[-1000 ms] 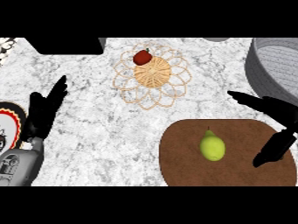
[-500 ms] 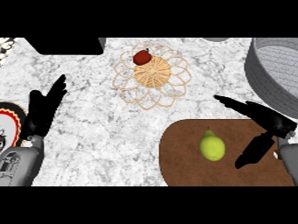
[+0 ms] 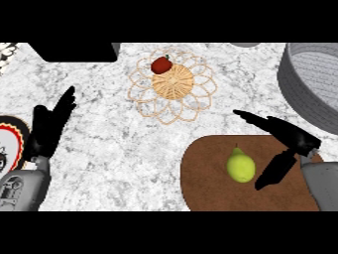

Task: Pick the pear from the cutting board and place it in the basket

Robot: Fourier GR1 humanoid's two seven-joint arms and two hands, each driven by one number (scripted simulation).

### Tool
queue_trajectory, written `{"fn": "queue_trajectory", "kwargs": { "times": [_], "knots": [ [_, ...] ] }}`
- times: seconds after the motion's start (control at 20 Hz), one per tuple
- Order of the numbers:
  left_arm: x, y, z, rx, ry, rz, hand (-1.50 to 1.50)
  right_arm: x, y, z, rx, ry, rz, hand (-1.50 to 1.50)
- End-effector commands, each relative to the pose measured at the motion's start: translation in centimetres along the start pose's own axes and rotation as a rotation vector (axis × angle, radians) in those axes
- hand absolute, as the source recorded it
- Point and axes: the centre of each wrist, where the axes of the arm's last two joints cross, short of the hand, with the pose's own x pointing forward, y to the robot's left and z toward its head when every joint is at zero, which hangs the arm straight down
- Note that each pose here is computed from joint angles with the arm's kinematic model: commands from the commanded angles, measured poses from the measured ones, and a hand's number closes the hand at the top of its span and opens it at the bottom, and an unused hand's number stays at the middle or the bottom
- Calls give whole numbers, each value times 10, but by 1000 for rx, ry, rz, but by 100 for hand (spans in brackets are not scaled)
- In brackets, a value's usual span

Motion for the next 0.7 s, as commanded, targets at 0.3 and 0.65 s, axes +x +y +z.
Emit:
{"fn": "queue_trajectory", "kwargs": {
  "times": [0.3, 0.65],
  "knots": [
    [-22, 2, 6, -24, 7, 15, 0, -6, 1, -11, 66, 40, 1, -150],
    [17, 0, 6, 0, -12, -7, 0, -6, 22, -23, 54, 36, -28, -150]
  ]
}}
